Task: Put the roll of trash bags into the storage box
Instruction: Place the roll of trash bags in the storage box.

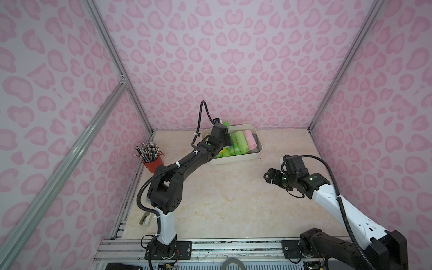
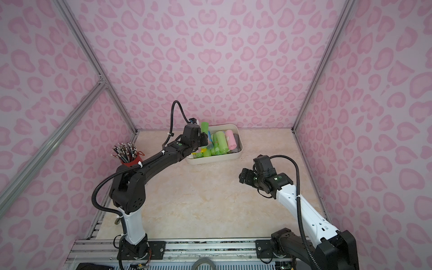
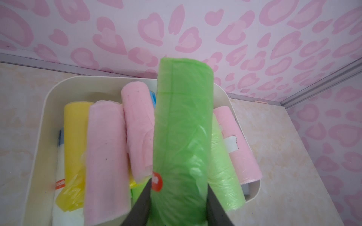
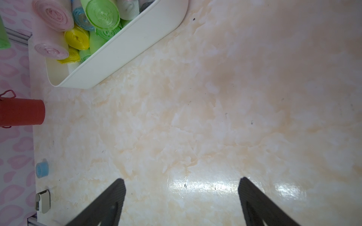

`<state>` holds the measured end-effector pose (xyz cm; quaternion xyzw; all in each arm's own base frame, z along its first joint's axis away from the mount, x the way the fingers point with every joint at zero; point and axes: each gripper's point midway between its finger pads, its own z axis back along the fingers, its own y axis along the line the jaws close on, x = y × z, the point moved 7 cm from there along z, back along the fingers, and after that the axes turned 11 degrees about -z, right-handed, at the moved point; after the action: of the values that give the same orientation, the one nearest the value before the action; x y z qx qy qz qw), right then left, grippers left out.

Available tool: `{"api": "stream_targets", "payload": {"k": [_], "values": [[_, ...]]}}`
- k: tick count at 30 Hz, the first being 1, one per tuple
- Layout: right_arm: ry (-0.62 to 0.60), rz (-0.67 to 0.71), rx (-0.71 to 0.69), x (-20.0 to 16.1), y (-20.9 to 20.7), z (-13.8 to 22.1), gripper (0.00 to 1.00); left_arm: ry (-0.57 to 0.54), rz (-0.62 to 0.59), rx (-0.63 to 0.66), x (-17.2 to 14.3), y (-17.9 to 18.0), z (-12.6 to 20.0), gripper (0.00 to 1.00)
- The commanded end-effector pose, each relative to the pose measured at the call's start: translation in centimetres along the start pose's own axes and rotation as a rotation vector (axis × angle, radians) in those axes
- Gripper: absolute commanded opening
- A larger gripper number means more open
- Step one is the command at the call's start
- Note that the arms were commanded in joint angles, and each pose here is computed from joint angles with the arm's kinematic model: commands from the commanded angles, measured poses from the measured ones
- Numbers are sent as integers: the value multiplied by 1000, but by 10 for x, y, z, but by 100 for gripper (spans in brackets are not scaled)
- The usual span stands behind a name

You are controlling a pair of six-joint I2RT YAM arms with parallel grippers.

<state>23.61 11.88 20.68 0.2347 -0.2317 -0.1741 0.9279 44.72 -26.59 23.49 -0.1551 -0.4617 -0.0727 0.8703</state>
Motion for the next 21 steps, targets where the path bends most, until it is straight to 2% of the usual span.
{"api": "stream_targets", "payload": {"k": [1,10,18,21], "values": [[6,5,-3,-1,-1,-4,91,33,-6,-8,0,0,-14,22],[17,15,-18,0,-4,-8,91,41,-9,-20,6,-13,-35,22],[27,12,-15,-1,-6,-9,91,96,-16,12,-4,-19,-60,31],[26,13,-14,-2,-8,-6,91,104,-19,21,-7,-18,-65,39]]}}
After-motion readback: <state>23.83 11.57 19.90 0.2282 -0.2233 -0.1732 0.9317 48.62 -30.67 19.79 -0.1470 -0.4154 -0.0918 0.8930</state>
